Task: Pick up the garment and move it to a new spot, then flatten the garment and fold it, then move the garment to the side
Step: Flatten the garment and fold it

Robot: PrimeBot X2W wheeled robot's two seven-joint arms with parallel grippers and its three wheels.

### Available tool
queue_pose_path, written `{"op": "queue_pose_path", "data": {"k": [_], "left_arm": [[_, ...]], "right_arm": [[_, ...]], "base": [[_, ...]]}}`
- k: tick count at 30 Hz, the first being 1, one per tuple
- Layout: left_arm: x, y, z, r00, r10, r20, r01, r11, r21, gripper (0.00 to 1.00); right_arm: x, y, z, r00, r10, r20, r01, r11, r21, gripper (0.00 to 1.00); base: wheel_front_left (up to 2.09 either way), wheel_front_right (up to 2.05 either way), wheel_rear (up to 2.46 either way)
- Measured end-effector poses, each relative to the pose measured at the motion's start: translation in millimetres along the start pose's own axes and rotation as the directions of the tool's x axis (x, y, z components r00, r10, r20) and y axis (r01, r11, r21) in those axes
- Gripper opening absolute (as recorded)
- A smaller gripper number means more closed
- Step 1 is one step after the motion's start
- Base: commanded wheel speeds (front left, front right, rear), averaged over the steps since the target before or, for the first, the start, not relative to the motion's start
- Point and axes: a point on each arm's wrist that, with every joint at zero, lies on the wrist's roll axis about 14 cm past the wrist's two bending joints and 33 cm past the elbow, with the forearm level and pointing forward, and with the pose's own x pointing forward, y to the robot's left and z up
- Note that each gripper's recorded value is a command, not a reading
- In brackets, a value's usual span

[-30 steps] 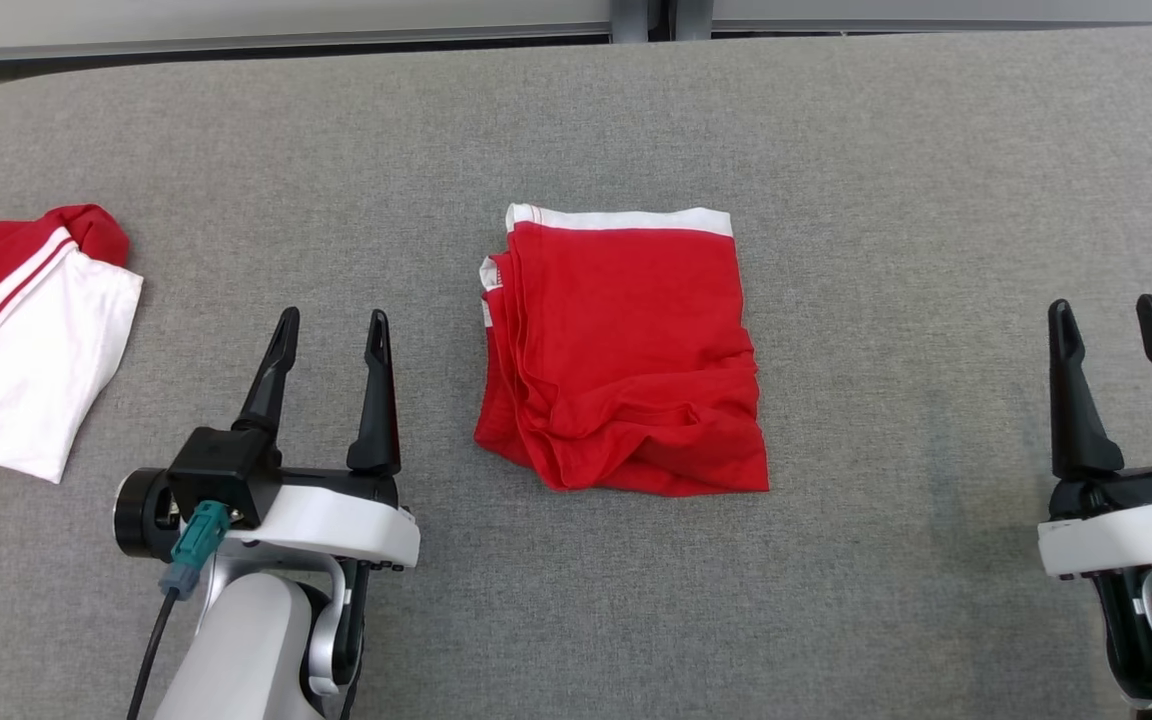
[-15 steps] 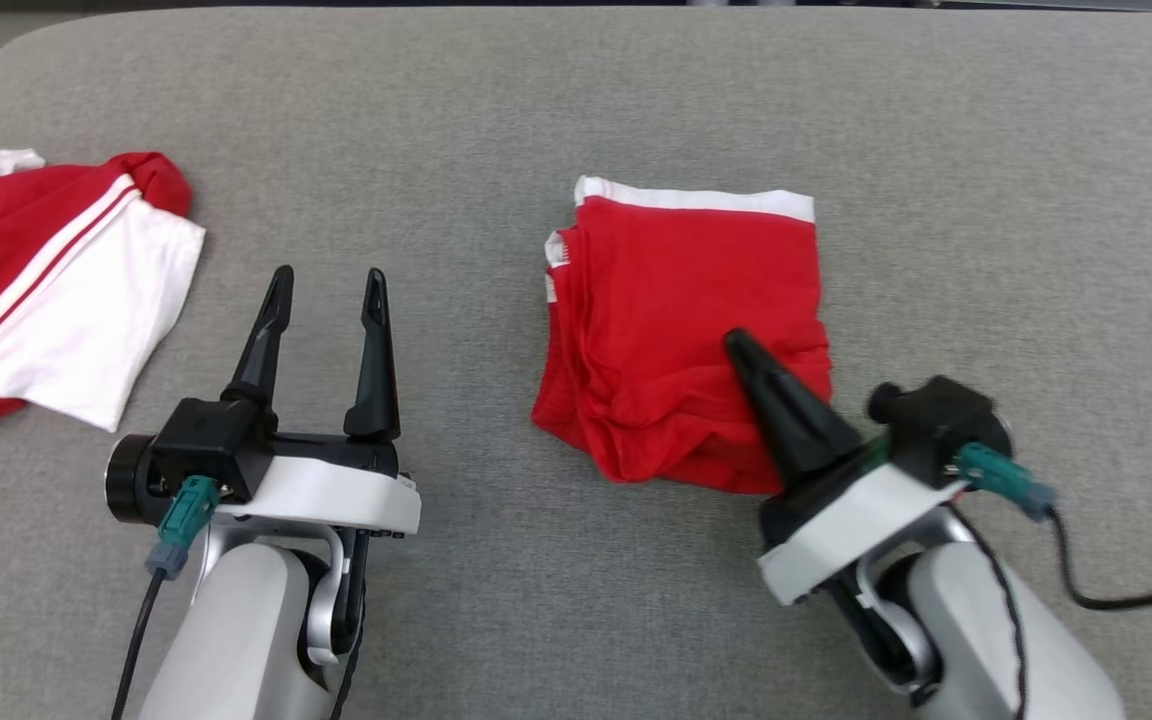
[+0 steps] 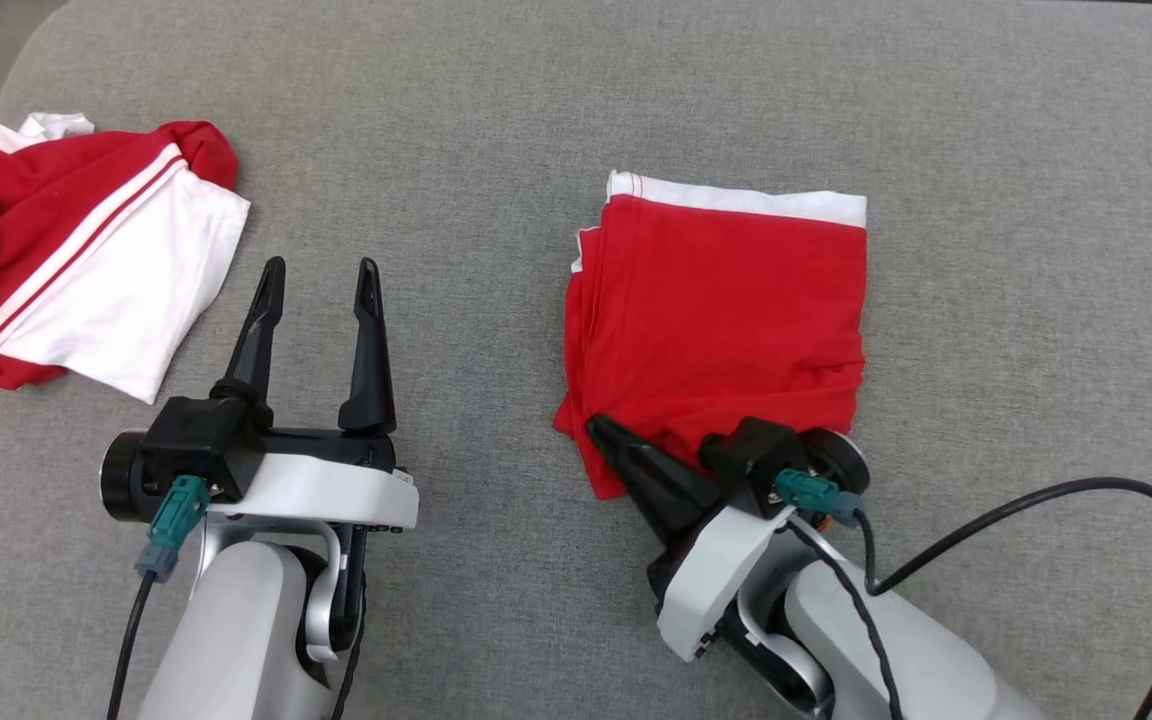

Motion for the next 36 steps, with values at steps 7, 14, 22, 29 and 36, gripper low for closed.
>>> {"op": "queue_pose_path", "data": {"k": [7,14,22,29,36], "left_arm": [[3,-8,3,1.0,-0.019,0.011,0.02,1.0,-0.007,1.0],[6,-17,11,0.998,-0.049,0.039,0.049,0.999,-0.01,1.0],[0,-21,18,0.995,-0.079,0.054,0.079,0.997,0.0,1.0],[-13,-18,22,0.994,-0.098,0.052,0.098,0.995,0.003,1.0],[-36,-11,12,0.993,-0.119,0.002,0.119,0.993,0.015,1.0]], "right_arm": [[-9,-1,33,0.989,-0.006,0.149,0.002,1.0,0.024,0.0],[-62,-66,83,0.908,-0.232,0.349,0.221,0.973,0.072,1.0],[-160,-144,104,0.721,-0.537,0.437,0.543,0.83,0.124,1.0],[-221,-162,91,0.623,-0.675,0.395,0.681,0.717,0.151,1.0],[-243,-148,84,0.609,-0.705,0.364,0.709,0.69,0.149,1.0]], "base": [[0.0,0.0,0.0],[0.0,0.0,0.0],[0.0,0.0,0.0],[0.0,0.0,0.0],[0.0,0.0,0.0]]}}
